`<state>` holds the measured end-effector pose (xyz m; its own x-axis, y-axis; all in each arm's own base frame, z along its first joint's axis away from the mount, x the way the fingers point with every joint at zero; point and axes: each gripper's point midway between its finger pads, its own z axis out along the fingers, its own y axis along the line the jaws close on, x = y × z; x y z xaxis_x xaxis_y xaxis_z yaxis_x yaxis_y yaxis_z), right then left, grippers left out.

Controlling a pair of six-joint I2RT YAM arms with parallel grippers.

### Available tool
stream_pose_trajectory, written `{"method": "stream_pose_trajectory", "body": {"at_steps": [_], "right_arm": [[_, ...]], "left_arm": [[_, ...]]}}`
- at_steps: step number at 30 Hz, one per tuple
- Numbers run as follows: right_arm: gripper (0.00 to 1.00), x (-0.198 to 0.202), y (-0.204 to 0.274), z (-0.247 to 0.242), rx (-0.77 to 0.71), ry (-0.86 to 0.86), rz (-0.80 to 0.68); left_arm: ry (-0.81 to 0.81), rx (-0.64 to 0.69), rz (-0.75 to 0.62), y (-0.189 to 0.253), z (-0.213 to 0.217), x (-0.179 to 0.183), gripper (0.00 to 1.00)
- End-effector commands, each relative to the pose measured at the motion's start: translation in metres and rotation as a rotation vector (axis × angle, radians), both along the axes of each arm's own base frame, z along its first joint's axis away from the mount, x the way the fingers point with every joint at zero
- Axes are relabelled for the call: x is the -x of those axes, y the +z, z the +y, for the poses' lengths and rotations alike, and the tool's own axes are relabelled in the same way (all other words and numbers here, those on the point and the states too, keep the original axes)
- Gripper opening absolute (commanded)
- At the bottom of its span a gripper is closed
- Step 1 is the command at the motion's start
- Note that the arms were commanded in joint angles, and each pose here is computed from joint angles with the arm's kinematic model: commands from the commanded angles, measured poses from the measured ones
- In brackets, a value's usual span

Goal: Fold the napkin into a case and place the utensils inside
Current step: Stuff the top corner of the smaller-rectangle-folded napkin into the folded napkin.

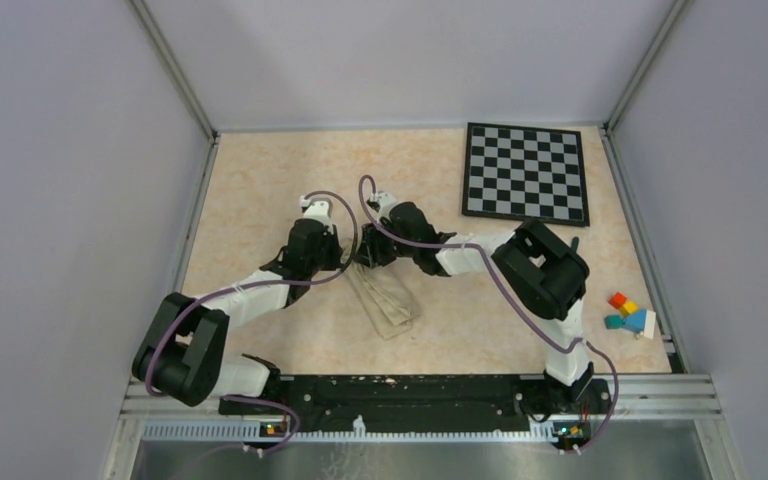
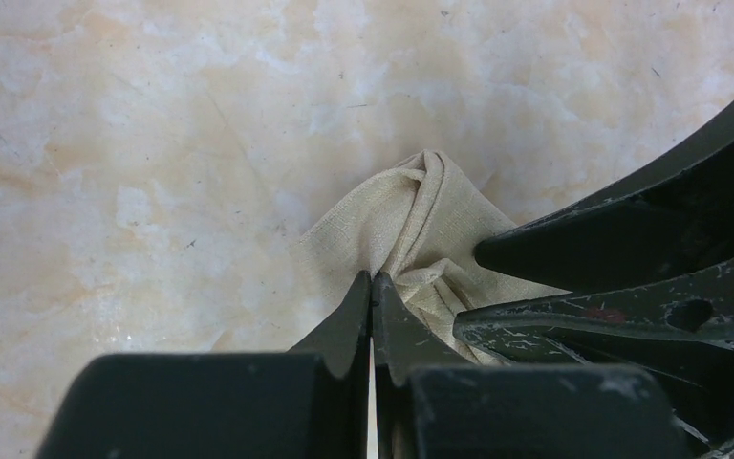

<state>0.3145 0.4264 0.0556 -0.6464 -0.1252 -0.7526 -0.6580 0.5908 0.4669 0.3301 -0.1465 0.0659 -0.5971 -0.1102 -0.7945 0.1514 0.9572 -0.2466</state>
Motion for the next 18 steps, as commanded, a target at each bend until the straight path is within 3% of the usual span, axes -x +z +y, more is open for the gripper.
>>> {"method": "stream_pose_trajectory", "body": {"at_steps": [1, 6, 12, 18], "right_arm": [[0.4, -0.01, 0.016, 0.016, -0.052, 0.009, -0.063], [0.39, -0.012, 0.013, 0.027, -0.062, 0.031, -0.057], [0.28, -0.01, 0.013, 0.041, -0.115, 0.029, -0.003], [0.37, -0.009, 0.026, 0.041, -0.144, -0.013, 0.036]], "left_arm": [[-0.017, 0.031, -0.048, 0.017, -0.005, -0.006, 0.0], [-0.03, 0.051, -0.05, 0.018, -0.009, -0.005, 0.0], [-0.048, 0.061, -0.045, 0.018, -0.013, -0.005, 0.0], [-0.039, 0.053, -0.033, 0.017, -0.009, -0.001, 0.0]]}}
